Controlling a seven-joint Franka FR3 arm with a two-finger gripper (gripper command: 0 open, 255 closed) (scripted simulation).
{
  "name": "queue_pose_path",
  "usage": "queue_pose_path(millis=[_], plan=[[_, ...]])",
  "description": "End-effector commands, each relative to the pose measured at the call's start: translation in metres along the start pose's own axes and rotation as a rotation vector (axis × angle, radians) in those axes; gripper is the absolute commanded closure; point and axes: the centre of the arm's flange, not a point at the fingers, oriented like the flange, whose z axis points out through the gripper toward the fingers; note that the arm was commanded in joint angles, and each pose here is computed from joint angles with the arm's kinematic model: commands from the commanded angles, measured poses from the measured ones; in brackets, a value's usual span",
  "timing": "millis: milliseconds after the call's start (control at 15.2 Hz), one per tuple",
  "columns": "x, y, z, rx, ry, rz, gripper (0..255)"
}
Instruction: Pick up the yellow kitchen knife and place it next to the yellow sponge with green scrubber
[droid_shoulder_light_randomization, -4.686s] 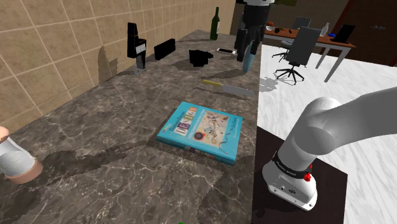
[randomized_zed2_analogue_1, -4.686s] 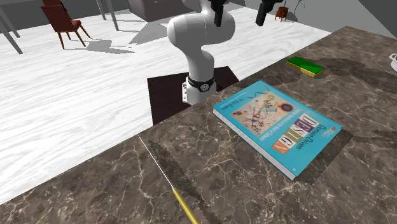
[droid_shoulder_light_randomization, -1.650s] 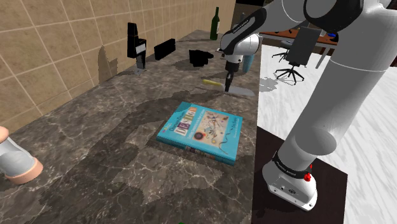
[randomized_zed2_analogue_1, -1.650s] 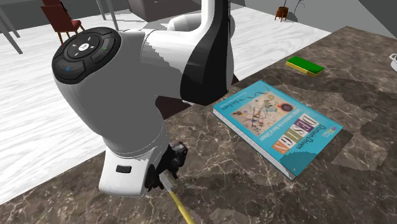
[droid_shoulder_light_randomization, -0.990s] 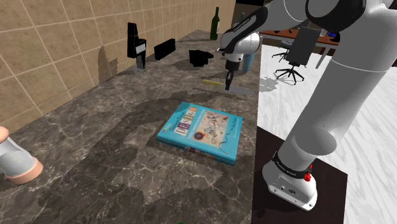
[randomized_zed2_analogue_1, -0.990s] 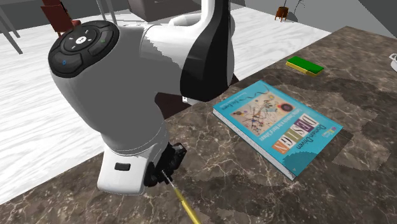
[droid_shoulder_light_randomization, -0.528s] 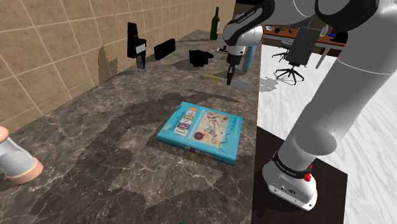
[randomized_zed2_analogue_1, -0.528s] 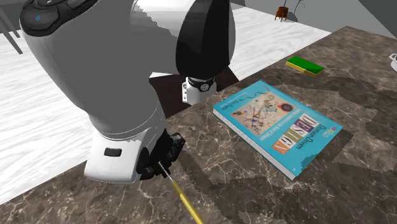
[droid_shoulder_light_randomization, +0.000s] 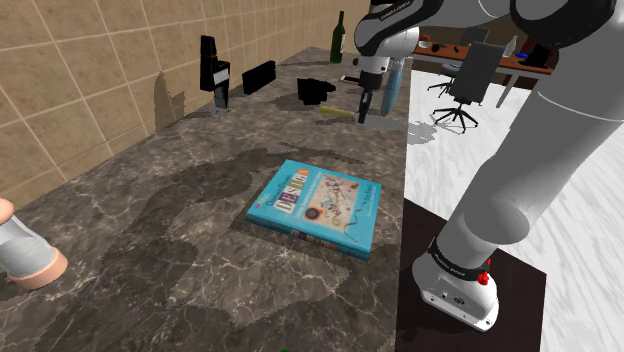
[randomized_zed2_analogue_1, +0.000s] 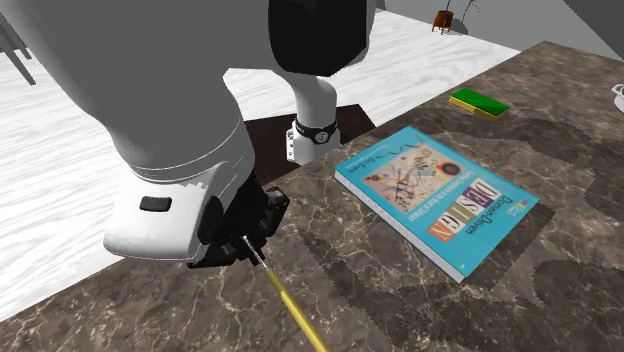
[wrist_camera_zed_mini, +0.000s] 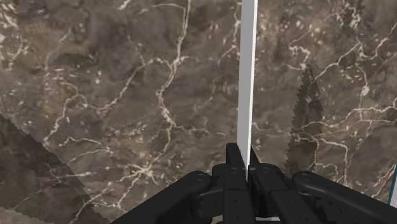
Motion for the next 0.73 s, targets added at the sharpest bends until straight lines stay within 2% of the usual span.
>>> queue_pose_path(millis=[0,264,660], plan=[[0.000,-0.002,-0.011,0.000,0.000,0.000,255],[0.000,-0.004,-0.031,0.000,0.000,0.000,255],[0.009,-0.082,-0.022,0.000,0.000,0.000,255]])
